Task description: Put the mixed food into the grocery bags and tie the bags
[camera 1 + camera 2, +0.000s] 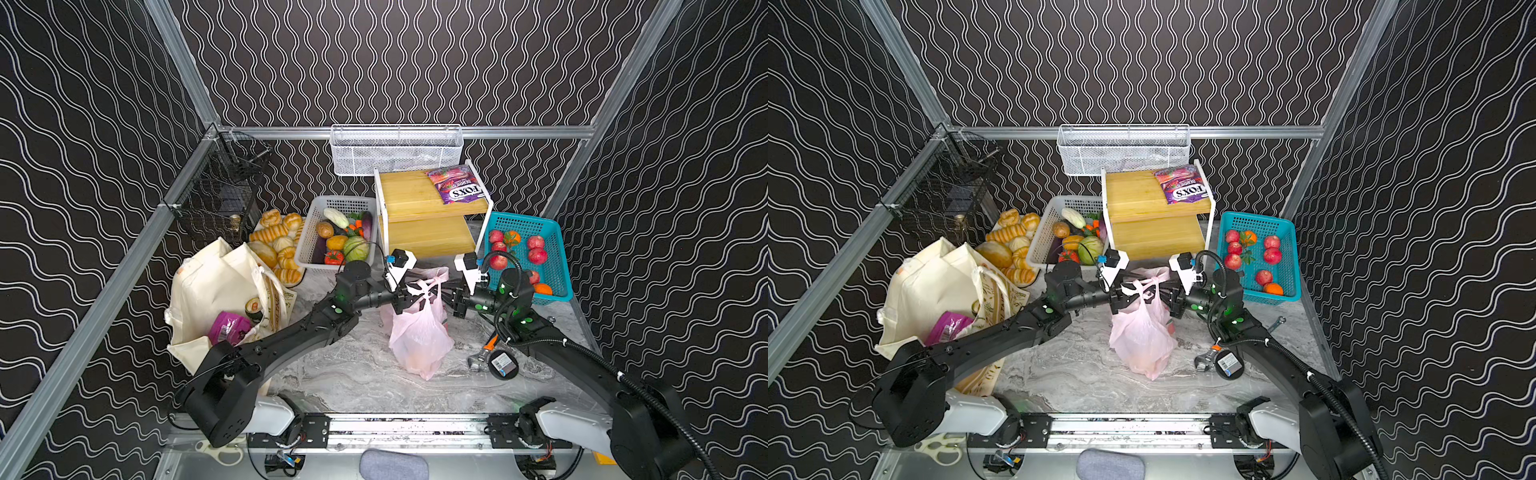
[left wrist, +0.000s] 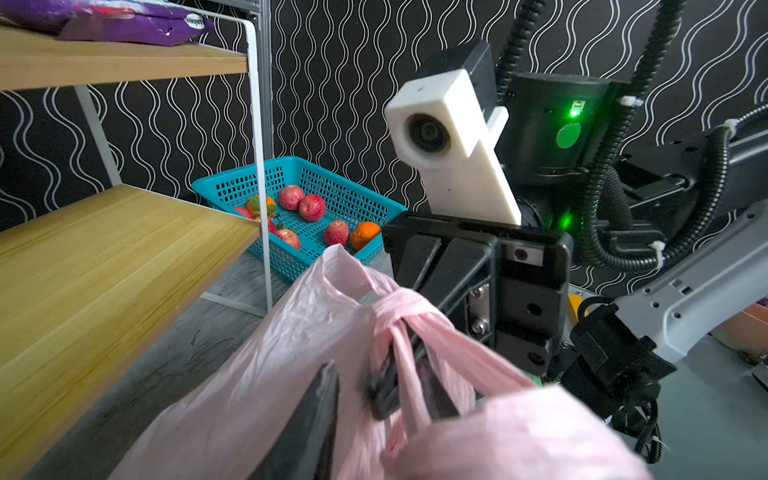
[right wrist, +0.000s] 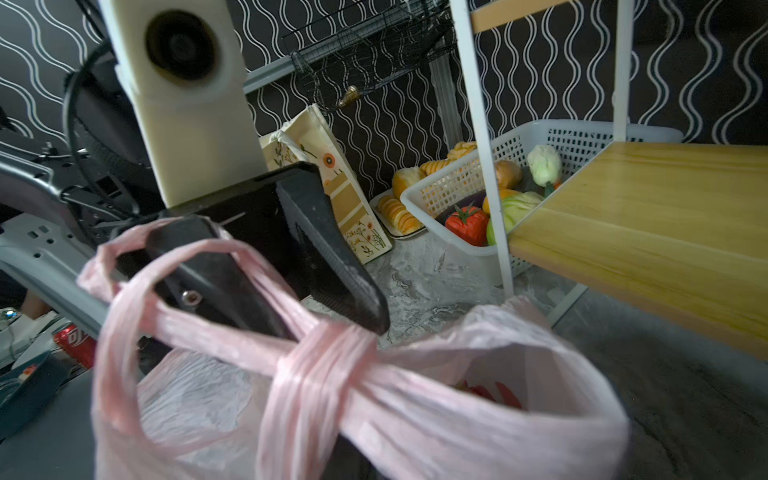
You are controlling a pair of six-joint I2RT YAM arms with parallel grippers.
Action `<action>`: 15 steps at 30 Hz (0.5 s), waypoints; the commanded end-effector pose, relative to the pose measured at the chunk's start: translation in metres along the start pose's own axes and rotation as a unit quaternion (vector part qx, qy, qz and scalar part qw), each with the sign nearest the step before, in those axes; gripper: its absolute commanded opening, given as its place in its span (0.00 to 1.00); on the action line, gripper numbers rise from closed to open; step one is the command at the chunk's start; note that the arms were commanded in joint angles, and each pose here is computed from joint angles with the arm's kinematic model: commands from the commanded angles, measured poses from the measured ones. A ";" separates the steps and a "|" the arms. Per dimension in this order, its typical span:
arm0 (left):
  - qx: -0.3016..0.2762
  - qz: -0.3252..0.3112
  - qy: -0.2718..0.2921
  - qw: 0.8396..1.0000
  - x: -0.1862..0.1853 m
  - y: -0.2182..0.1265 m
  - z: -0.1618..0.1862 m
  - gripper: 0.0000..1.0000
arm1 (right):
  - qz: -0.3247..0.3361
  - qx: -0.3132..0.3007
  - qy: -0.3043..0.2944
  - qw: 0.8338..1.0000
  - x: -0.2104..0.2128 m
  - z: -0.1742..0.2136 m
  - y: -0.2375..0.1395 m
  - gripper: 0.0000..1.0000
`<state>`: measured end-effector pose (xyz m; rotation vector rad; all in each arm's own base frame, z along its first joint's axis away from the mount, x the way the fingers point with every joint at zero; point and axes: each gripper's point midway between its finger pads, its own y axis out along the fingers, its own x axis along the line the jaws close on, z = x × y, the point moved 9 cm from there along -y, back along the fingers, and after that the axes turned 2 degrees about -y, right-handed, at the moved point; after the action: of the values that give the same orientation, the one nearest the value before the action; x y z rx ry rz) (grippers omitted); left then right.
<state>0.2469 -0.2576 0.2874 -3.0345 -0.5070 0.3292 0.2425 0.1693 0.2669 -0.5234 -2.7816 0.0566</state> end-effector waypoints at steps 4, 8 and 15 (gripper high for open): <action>0.003 -0.007 0.018 1.000 -0.002 -0.005 -0.002 0.19 | 0.012 0.017 -0.006 1.000 0.000 0.000 -0.001 0.07; -0.006 -0.002 0.011 1.000 -0.003 -0.006 -0.003 0.05 | -0.008 0.015 -0.008 1.000 0.004 -0.001 -0.003 0.22; -0.035 0.021 -0.010 0.999 -0.003 0.000 -0.004 0.01 | -0.012 0.014 -0.009 1.000 0.001 -0.001 0.001 0.29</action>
<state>0.2461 -0.2568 0.2823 -3.0369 -0.5030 0.3580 0.2405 0.1694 0.2619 -0.4985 -2.7674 0.1222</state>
